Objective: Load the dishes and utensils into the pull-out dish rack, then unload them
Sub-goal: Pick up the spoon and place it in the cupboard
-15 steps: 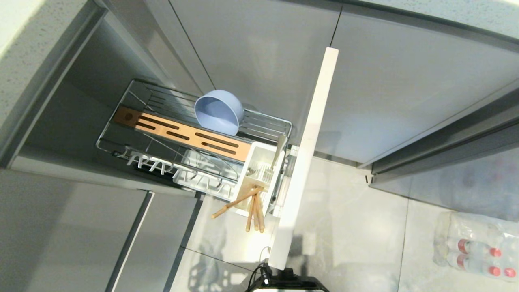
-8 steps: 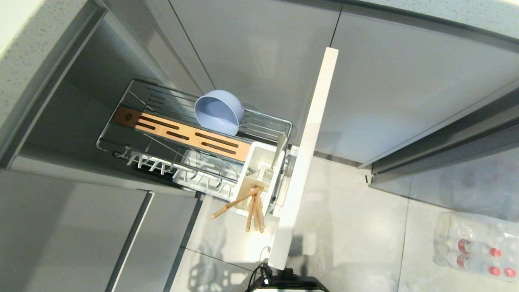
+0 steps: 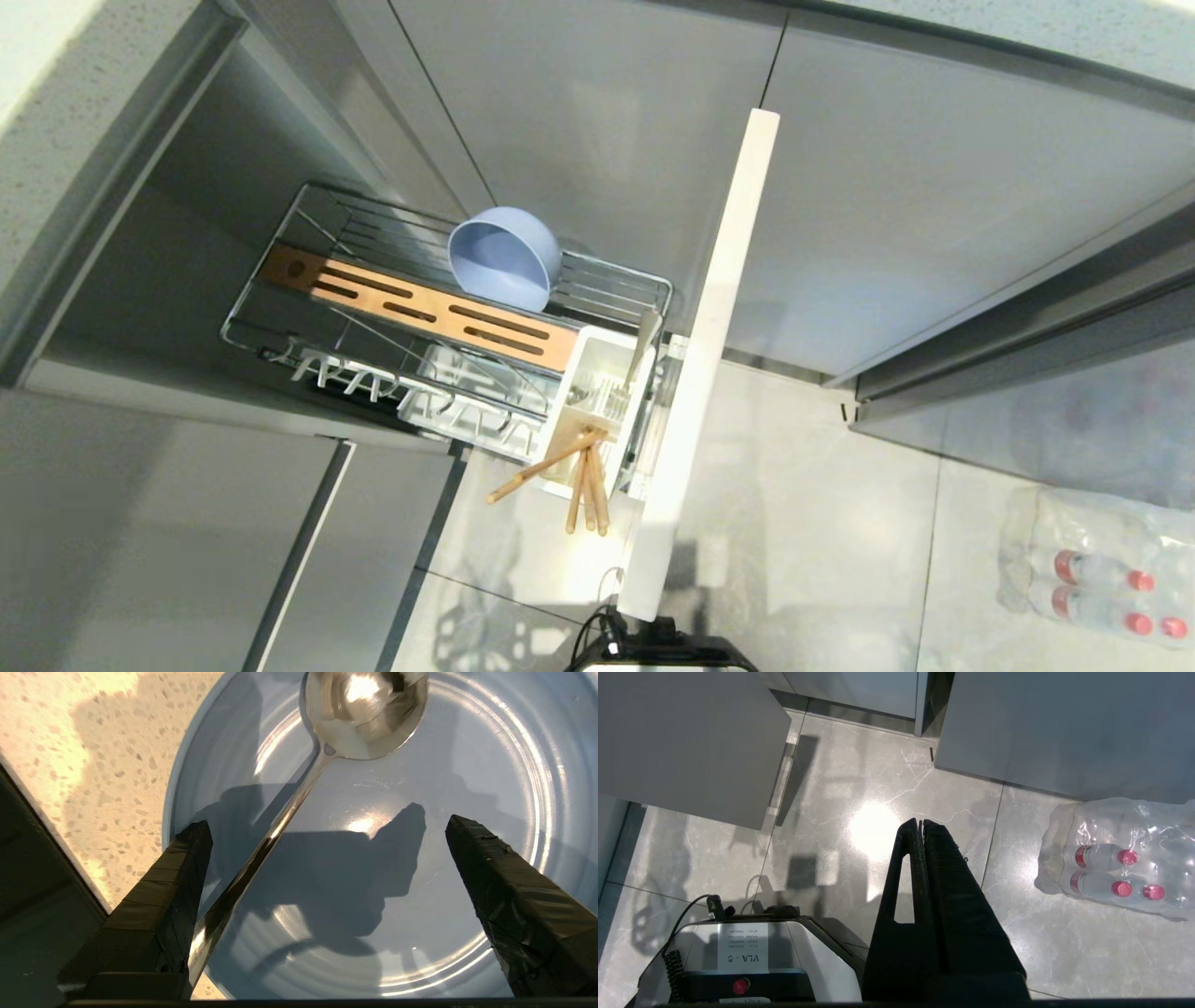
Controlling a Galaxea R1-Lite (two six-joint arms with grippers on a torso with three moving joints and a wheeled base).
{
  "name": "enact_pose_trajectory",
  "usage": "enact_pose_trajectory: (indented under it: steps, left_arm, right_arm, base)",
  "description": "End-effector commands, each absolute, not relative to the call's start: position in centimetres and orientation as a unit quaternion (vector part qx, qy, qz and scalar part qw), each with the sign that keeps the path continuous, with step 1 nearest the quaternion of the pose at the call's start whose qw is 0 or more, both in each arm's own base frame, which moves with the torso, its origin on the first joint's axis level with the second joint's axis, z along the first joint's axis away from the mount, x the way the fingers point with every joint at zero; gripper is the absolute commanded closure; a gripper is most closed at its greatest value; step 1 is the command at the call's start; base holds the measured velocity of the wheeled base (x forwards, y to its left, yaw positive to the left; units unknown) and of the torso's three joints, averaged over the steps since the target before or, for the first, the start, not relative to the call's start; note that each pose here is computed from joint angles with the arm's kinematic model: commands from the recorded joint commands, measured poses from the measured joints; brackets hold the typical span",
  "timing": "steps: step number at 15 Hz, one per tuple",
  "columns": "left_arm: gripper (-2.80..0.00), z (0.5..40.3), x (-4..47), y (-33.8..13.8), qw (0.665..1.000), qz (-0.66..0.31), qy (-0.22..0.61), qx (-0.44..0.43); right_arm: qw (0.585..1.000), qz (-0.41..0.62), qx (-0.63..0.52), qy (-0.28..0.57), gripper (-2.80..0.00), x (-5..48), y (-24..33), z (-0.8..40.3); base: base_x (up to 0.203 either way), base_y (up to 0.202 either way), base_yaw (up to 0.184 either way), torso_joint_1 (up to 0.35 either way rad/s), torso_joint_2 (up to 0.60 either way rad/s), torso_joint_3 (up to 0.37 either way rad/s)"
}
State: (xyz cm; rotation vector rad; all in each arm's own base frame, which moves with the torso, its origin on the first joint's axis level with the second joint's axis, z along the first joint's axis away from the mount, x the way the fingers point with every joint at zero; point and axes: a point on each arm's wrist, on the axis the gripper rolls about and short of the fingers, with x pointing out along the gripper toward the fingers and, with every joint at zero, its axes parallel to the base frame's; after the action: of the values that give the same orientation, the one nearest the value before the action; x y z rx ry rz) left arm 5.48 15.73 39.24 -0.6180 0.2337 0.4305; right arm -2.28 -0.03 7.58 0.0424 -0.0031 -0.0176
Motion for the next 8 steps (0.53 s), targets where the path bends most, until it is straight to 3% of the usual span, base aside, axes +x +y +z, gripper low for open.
enact_pose_trajectory:
  steps: [1,8]
  left_arm:
    - [-2.80,38.89,5.58,15.88,0.921,0.205,0.118,-0.311]
    - [-2.80,38.61,5.90,15.46,0.921,0.192,0.125,-0.315]
  right_arm:
    - [1.000,-0.008,0.021,-0.001,0.00,-2.27,-0.03,7.58]
    - [1.000,-0.009,0.021,-0.001,0.00,-2.27,-0.03,7.58]
  base:
    - [0.000,0.000,0.000,0.000,0.00,0.000]
    - [0.000,0.000,0.000,0.000,0.00,0.000]
